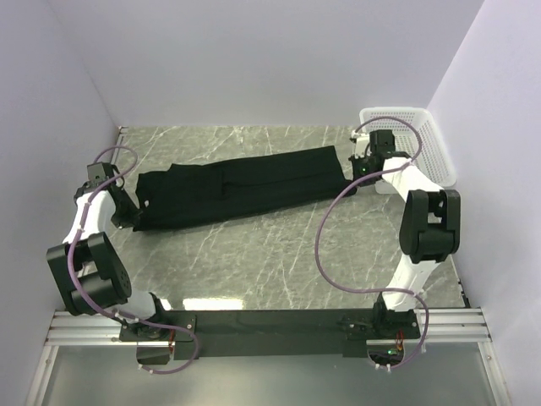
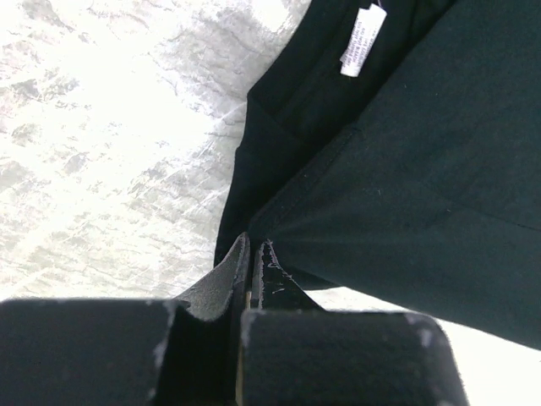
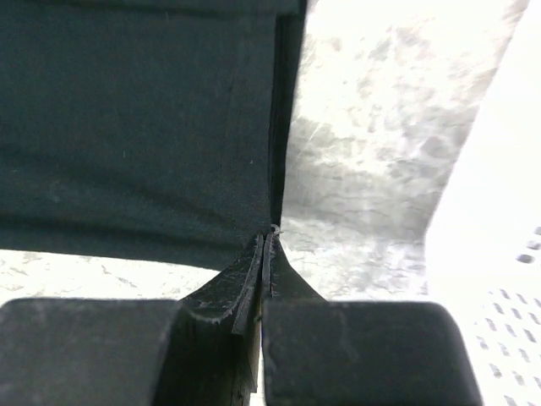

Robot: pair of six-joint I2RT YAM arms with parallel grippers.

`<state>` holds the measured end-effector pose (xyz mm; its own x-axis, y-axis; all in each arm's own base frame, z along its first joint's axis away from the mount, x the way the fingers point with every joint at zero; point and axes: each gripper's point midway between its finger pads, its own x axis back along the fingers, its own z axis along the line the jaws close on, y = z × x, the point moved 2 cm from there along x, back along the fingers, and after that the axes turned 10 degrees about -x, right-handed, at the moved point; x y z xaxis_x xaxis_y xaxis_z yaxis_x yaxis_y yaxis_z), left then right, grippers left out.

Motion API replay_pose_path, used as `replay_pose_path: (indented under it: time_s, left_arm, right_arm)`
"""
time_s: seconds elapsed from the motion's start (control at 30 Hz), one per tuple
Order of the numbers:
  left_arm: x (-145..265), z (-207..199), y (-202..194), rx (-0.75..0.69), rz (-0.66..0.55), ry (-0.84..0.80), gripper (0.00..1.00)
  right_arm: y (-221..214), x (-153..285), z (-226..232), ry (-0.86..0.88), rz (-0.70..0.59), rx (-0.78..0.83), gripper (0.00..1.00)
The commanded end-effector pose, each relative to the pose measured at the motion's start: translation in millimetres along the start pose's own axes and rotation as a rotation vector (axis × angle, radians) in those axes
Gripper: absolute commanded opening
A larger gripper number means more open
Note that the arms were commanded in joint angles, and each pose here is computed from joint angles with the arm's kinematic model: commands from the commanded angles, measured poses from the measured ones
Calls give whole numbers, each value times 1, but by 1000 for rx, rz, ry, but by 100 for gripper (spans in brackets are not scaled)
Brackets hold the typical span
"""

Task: Fold and stack the t-shirts
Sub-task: Fold the tshirt

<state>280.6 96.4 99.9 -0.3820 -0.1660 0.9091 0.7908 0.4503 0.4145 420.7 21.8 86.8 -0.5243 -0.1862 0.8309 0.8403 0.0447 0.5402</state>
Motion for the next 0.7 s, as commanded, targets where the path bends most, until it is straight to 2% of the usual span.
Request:
replay_pose_path:
  time_s: [0.0,0.3,0.4,0.63,0.67]
  left_arm:
    - [-1,11,-1,11,6,49,1]
    - [-8,13,-17,28,71,55,1]
    - [-14,12,-23,26,118,54,1]
    - [-29,9,-38,30,228,40,1]
    - [-31,8,-39,32,235,37,1]
  right_arm:
    - [13,18,-12,-31,-75,10,0]
    - [-25,21,-13,-25,-1,86,0]
    - [-41,15,-15,-21,56,92,0]
    - [-52,7,-19,-39,93,82,0]
    - [-54,3,-20,-42,101,77,2]
